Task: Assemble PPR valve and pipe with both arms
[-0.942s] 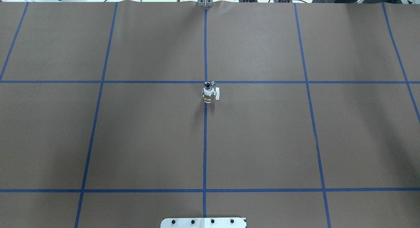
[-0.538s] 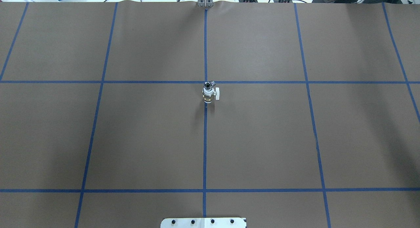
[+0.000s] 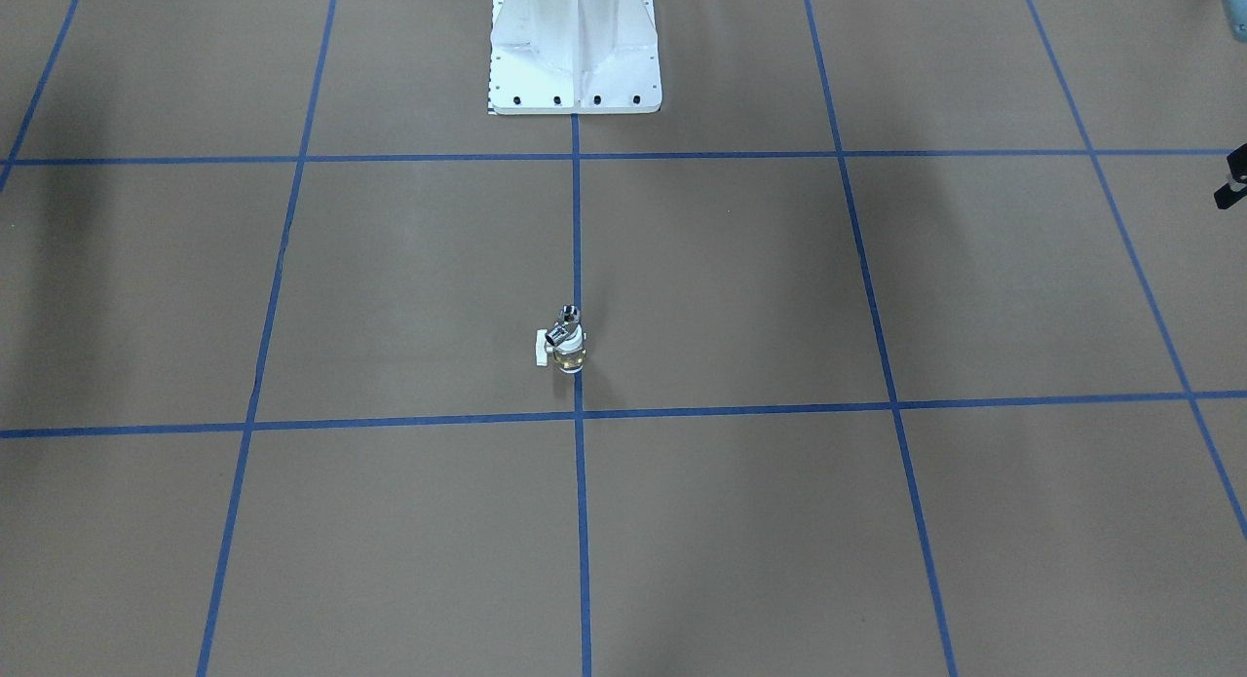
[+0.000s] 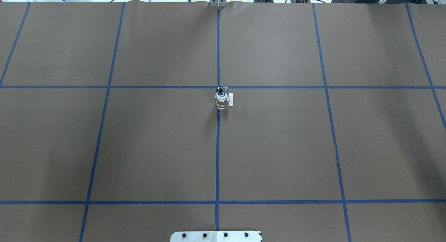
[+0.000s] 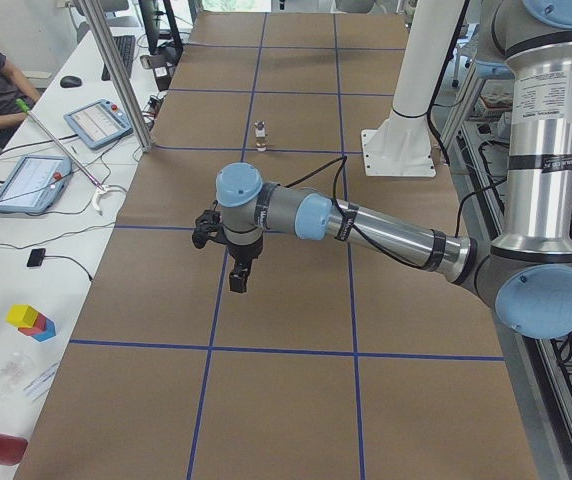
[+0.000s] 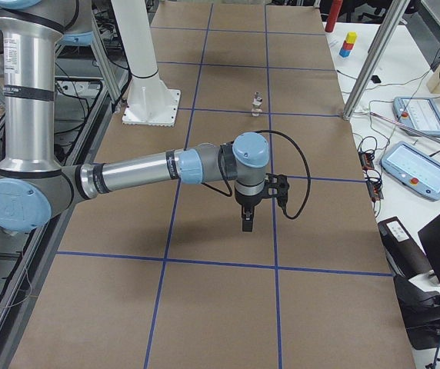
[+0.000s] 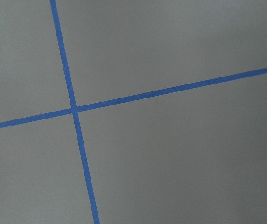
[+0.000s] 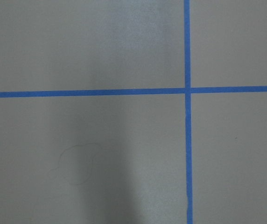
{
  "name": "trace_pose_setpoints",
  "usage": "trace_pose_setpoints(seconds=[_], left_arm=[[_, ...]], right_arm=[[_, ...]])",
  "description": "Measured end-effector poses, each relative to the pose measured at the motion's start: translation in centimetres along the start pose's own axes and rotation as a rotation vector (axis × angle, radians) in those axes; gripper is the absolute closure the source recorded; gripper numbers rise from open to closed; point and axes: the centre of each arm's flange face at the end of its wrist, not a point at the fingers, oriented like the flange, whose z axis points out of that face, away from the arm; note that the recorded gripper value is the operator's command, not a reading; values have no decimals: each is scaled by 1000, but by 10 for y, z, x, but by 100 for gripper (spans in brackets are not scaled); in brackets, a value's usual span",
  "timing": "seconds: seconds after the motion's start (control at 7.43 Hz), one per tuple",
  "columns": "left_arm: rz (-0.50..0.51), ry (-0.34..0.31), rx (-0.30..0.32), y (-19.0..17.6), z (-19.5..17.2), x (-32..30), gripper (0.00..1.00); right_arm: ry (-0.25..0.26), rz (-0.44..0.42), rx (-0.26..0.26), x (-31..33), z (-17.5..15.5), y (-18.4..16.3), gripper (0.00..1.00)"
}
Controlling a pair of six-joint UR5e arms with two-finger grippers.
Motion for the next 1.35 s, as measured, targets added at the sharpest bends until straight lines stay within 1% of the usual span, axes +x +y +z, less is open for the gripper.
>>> trace_pose_setpoints(seconds=[0.27, 0.67, 0.94, 1.35], left_arm=[[-35, 3, 9, -1, -5, -26, 0], [-97, 88, 20, -4, -6, -48, 0], [-106, 100, 22, -4, -7, -49, 0], [-105, 98, 24, -3, -7, -49, 0]], right_arm=[[15, 4, -3, 4, 2, 6, 1], [17, 10, -7, 6, 3, 8, 0], [14, 17, -8, 6, 3, 8, 1], [10, 20, -8, 5, 3, 5, 0]])
